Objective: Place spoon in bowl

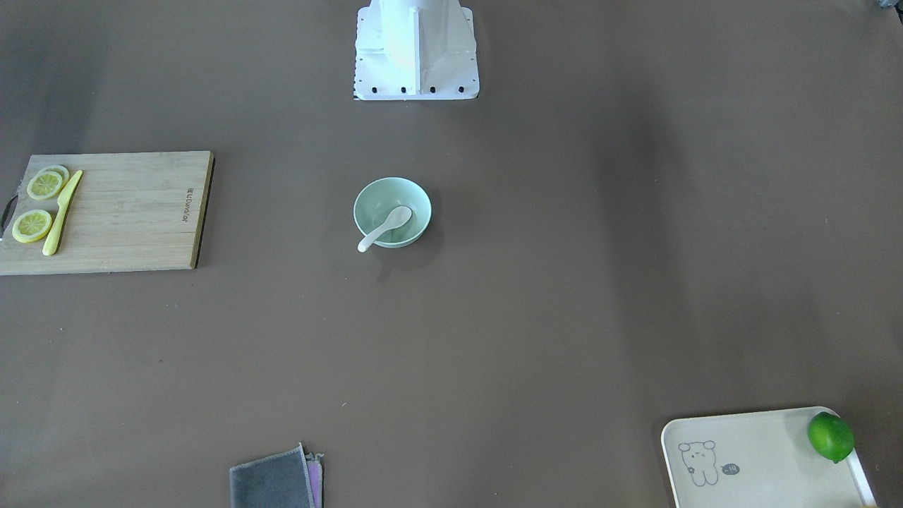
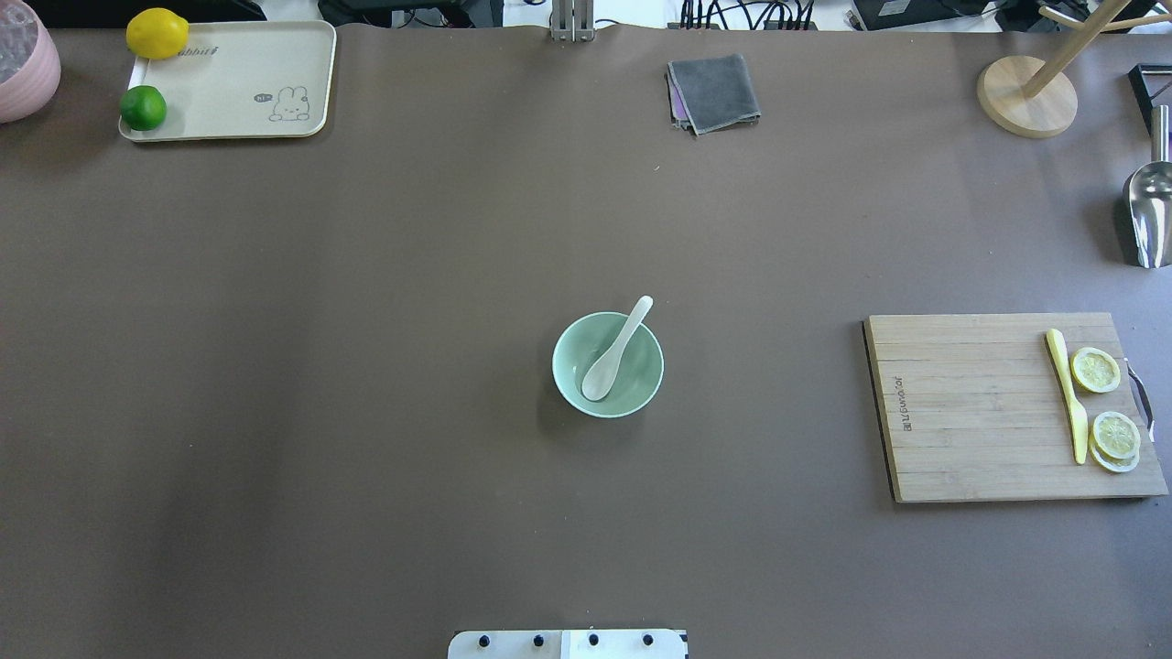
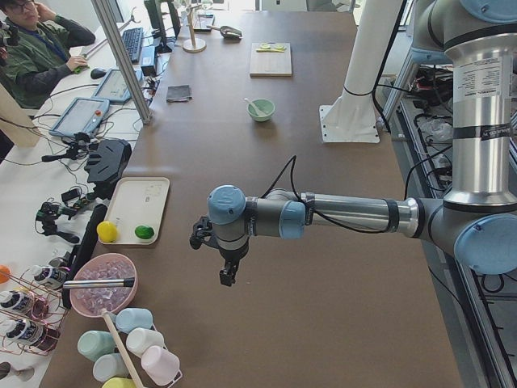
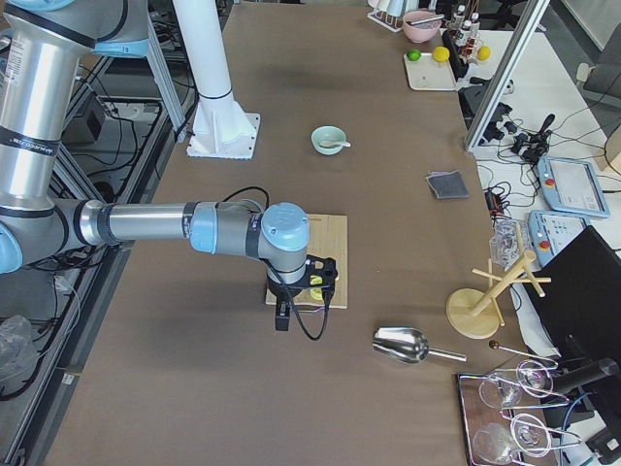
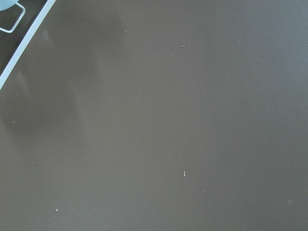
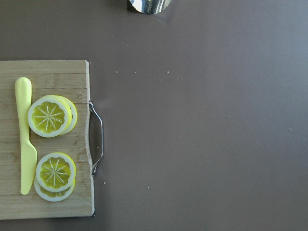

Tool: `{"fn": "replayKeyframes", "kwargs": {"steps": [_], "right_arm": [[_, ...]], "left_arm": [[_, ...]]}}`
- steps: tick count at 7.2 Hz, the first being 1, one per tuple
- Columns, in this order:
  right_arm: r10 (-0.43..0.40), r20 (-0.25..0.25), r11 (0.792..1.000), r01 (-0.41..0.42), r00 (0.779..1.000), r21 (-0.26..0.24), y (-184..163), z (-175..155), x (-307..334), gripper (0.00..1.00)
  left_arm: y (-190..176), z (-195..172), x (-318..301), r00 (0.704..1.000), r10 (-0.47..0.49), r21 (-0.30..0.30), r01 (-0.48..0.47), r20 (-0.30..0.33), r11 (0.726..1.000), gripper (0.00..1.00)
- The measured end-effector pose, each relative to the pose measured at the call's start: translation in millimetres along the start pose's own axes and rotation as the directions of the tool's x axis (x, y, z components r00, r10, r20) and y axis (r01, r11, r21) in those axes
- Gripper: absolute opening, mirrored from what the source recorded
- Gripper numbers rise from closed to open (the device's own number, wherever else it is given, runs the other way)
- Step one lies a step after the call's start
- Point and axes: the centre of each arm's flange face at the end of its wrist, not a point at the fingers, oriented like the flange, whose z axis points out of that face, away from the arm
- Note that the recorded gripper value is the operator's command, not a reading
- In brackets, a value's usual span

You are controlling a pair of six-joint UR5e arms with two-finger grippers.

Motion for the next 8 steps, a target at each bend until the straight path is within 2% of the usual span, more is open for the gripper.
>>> {"fn": "replayKeyframes", "kwargs": {"steps": [6, 8], "right_arm": [[0.002, 0.010, 1.000, -0.002, 1.000, -0.003, -1.7, 1.9, 0.5, 1.00], [0.002, 0.030, 1.000, -0.002, 1.000, -0.002, -1.7, 1.9, -1.4, 1.00]], "left_arm": [[-1.0, -23.6, 4.2, 1.000, 0.007, 0.047, -0.008, 0.015, 0.999, 0.98], [-1.0, -32.0, 6.3, 1.000, 0.010, 0.063, -0.011, 0.019, 0.998, 0.98]]}}
